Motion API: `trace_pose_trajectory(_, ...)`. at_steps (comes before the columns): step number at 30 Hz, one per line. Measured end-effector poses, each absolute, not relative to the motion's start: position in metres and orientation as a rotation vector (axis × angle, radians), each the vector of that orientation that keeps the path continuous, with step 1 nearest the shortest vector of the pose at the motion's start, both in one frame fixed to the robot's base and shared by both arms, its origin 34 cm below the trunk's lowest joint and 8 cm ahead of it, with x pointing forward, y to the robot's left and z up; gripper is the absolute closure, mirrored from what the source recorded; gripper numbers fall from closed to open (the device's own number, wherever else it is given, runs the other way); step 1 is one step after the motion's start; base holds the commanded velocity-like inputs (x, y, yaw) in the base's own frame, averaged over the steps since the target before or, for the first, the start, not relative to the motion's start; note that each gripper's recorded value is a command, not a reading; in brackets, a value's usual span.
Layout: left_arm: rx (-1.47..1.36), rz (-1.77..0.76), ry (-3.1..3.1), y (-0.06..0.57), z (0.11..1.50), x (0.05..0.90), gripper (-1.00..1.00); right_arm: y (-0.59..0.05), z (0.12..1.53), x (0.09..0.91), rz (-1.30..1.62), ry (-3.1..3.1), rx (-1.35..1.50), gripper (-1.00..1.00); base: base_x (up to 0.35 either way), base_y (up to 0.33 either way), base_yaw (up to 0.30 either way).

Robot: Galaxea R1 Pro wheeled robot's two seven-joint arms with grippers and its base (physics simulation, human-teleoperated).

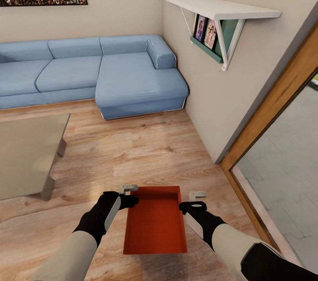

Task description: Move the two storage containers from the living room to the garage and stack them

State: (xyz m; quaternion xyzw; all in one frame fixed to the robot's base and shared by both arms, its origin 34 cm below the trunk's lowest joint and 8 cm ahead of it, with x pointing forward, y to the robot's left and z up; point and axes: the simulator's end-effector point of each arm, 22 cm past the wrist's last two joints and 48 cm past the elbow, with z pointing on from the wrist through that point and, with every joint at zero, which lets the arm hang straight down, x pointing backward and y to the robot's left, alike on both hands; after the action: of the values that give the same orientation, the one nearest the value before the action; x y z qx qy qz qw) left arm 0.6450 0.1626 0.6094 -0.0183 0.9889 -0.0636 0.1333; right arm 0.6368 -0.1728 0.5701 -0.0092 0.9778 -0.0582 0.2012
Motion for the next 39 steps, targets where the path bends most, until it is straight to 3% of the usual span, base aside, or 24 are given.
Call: trace_pose_trajectory(39, -0.067, -0.153, 2.920, 0.173, 0.545, 0.619, -1.00, -0.150, 0.525, 0.616, -0.123, 2.845, -0.096, -1.00, 0.000, 0.000, 0.000)
